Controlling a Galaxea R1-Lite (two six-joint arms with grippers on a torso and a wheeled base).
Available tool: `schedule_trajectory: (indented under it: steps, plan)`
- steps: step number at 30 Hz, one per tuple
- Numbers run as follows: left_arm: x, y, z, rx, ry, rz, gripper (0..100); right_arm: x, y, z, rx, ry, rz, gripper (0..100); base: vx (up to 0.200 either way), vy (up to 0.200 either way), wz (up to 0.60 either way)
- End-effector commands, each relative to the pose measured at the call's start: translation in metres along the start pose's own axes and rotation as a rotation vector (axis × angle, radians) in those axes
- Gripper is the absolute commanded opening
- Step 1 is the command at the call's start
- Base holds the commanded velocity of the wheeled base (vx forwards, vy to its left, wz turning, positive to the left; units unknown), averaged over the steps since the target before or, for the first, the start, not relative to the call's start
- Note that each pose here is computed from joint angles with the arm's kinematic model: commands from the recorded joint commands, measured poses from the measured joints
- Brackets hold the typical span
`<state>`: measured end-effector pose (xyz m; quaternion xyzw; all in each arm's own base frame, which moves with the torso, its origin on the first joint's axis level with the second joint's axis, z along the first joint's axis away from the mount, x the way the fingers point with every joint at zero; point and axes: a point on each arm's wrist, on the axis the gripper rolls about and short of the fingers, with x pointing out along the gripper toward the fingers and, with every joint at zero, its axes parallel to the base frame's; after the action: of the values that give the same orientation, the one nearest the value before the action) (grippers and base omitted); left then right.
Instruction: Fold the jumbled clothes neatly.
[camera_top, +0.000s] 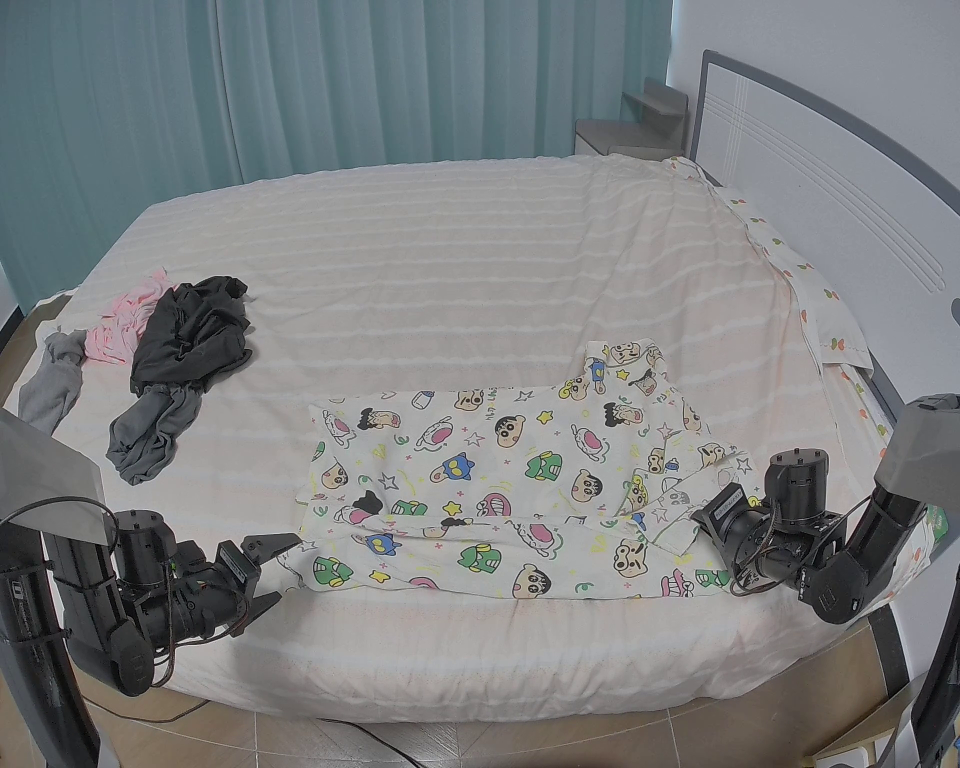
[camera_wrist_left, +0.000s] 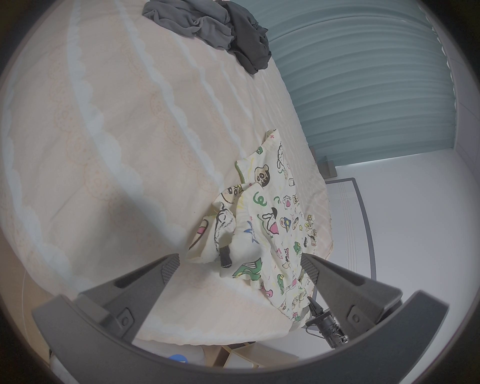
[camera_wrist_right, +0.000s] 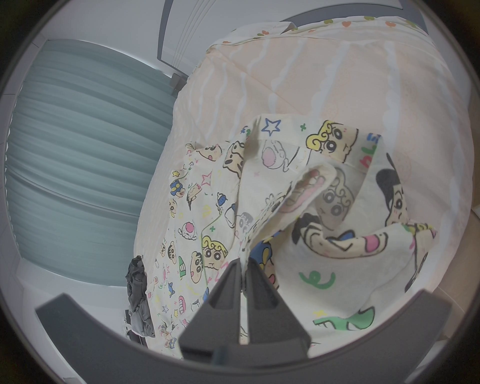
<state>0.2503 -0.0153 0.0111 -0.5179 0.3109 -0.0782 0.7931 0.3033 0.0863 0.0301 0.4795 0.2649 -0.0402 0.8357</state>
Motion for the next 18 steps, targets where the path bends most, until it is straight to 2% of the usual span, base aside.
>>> schedule_trajectory:
  steps: [1,10,18]
  plan:
    - [0.000,0.000,0.000,0.003,-0.003,-0.004,100,0.001,-0.002,0.002,0.003,-0.004,-0.004,0,0.000,0.000,0.00]
    - [0.000,0.000,0.000,0.004,-0.003,-0.004,100,-0.016,0.021,0.013,0.002,-0.046,0.083,0,0.000,0.000,0.00]
    - [0.000,0.000,0.000,0.003,-0.003,-0.001,100,-0.027,0.039,0.020,-0.110,-0.082,0.145,0,0.000,0.000,0.00]
